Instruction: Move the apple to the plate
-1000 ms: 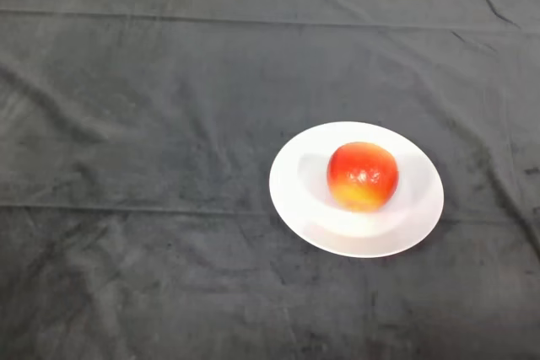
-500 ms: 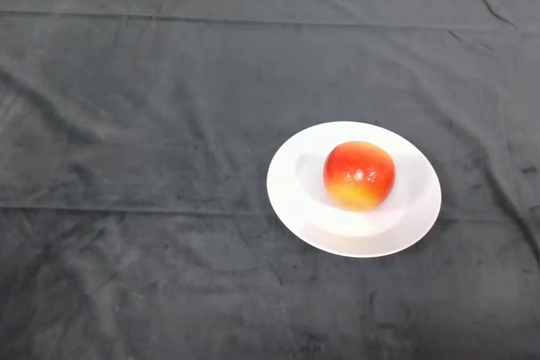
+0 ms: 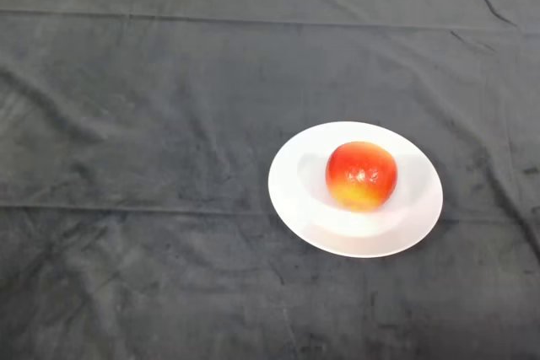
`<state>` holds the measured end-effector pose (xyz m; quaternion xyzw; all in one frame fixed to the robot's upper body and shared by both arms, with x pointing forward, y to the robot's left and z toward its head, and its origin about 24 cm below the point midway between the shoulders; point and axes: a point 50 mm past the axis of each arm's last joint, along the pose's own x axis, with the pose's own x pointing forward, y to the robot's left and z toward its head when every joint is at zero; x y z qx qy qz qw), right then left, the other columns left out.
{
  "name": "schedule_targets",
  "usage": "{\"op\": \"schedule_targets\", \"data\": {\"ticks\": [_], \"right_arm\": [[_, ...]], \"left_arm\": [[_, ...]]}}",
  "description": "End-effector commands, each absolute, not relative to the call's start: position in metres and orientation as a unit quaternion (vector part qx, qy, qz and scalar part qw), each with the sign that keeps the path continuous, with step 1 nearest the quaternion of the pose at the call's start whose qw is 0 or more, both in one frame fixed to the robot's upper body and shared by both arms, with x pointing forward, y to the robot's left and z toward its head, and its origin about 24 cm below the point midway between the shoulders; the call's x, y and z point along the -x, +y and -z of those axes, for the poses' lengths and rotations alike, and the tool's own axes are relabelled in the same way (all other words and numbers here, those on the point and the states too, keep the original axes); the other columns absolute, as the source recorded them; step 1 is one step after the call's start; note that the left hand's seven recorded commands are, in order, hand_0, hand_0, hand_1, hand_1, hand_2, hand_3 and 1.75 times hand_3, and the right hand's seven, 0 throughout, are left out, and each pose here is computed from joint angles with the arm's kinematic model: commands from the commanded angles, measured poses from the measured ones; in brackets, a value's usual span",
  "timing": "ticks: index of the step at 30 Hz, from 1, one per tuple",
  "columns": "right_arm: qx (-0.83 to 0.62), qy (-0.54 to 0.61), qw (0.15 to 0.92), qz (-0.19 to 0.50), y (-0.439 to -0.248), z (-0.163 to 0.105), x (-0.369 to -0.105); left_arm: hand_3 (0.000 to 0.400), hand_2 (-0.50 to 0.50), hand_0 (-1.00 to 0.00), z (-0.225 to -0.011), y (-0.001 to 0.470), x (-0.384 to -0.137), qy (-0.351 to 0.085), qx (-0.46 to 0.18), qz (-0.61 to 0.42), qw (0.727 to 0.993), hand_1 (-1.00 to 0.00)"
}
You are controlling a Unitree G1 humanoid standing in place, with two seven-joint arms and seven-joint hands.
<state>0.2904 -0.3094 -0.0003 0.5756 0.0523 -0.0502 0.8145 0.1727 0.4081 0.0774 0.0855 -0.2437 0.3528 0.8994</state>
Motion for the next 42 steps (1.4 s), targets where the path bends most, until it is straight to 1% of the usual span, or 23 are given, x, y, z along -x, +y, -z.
{"op": "schedule_targets", "data": {"ticks": [1,42], "right_arm": [[-0.577,0.031,0.815,0.047,-0.313,-0.0093,-0.2963],[-0.577,0.031,0.815,0.047,-0.313,-0.0093,-0.2963]], "left_arm": [[0.0,0.0,0.0,-0.0773,0.4098,-0.1765,-0.25,-0.077,-0.366,0.893,0.0],[0.0,0.0,0.0,-0.0742,0.408,-0.179,-0.246,-0.079,-0.364,0.895,0.0]]}}
